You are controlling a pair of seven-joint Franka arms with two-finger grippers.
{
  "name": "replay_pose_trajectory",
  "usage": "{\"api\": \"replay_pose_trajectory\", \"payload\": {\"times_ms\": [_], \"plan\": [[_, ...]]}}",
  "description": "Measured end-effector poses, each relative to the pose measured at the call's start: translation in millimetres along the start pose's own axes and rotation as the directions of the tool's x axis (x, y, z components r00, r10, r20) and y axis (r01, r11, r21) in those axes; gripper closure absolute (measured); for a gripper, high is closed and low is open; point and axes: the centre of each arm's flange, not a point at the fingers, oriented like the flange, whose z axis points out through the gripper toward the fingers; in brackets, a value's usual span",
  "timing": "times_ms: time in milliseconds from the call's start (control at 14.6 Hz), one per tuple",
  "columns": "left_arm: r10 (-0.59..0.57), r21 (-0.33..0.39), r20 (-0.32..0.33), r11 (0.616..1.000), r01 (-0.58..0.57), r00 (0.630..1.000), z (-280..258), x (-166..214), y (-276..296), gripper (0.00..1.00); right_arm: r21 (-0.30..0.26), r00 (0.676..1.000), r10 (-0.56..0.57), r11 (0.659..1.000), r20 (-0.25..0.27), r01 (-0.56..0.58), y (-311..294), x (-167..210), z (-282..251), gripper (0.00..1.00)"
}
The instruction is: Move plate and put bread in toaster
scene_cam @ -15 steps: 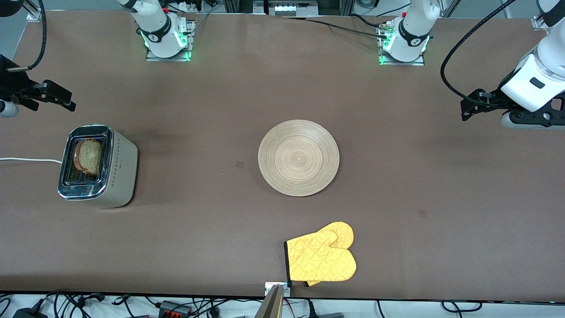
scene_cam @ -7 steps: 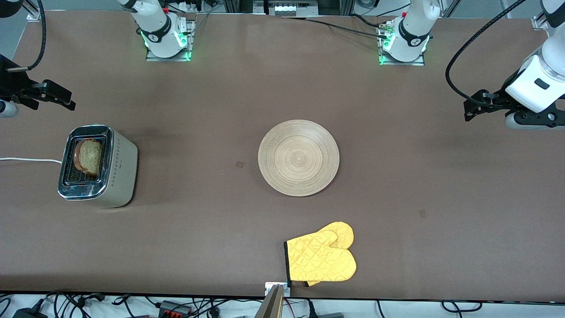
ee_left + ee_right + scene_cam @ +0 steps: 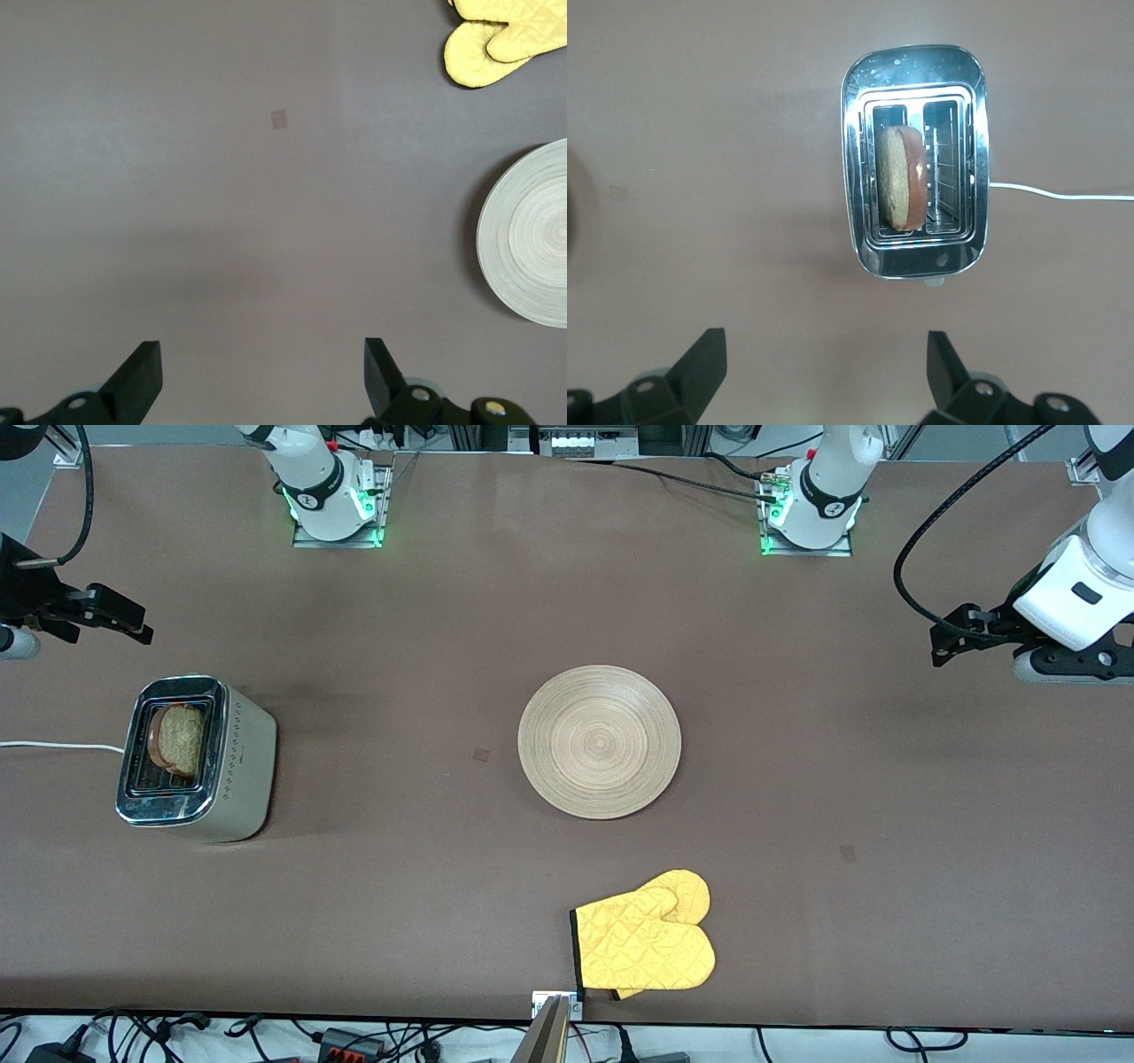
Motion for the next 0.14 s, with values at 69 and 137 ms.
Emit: {"api": "replay_pose_trajectory", "payload": {"times_ms": [69,137], "plan": [[0.001,0.000,0.000,1.000,-0.001,1.000,-0.1,-0.1,0.5,0.00,0.000,1.000,0.000,1.000,0.000,0.000,-0.1,0.0,-0.1,0.00],[0.001,0.000,0.000,1.000,-0.001,1.000,-0.2,-0.1,0.6,0.00,0.000,1.000,0.000,1.000,-0.001,0.000,-0.2,-0.1,-0.3,0.00]]}}
